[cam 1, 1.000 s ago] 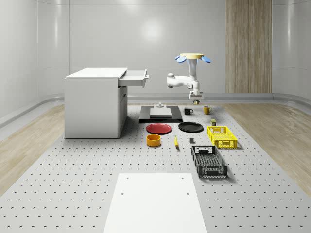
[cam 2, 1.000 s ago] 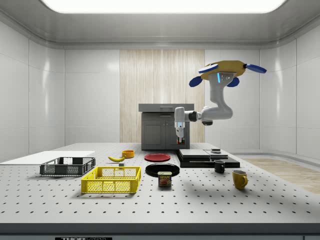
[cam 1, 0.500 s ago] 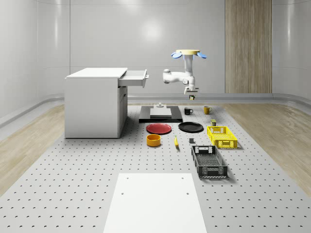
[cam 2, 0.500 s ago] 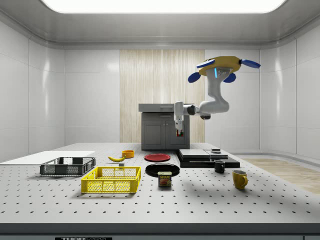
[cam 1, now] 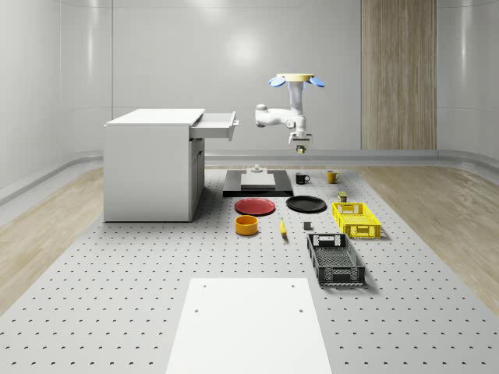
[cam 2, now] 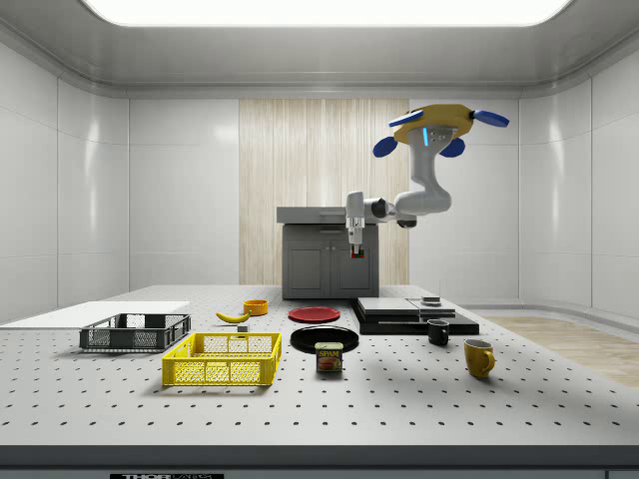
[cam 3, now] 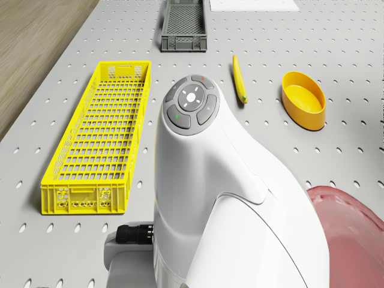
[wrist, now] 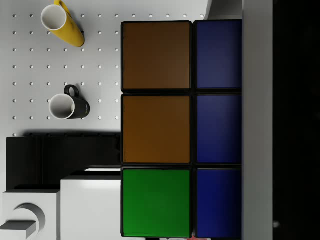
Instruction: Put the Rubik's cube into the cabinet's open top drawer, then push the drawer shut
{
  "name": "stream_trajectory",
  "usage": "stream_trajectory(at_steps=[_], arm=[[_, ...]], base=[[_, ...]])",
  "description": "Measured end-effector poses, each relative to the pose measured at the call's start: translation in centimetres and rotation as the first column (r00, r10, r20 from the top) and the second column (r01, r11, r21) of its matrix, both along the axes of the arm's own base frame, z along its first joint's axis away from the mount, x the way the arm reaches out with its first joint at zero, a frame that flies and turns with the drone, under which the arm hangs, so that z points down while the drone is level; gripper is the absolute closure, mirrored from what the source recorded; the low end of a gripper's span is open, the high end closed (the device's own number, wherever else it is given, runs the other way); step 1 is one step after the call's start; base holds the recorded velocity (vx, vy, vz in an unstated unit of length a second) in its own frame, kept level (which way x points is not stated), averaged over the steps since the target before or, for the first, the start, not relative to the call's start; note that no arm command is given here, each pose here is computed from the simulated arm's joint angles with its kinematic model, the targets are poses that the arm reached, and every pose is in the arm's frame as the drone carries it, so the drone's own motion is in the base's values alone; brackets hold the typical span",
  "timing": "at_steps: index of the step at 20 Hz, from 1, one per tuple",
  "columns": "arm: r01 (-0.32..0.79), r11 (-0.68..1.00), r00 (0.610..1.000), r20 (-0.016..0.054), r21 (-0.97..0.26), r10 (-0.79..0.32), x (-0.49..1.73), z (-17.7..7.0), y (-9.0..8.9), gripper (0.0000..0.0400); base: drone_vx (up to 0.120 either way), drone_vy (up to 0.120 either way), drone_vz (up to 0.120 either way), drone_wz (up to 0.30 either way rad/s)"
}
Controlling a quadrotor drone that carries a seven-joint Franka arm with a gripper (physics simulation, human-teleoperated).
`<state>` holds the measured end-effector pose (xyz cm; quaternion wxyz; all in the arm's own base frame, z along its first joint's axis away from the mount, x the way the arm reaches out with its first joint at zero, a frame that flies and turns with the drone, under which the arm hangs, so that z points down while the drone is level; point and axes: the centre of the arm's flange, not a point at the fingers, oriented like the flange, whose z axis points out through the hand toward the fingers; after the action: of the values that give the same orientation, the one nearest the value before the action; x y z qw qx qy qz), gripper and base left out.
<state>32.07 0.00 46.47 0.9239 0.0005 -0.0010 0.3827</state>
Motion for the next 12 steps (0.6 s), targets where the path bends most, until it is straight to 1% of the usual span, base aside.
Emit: stream_trajectory(at_steps=[12], arm=[[0.0, 1.0, 1.0, 0.0, 0.0, 0.0, 0.0, 0.0, 0.0, 0.0075]], base=[[0.0, -0.12, 0.12, 0.0]])
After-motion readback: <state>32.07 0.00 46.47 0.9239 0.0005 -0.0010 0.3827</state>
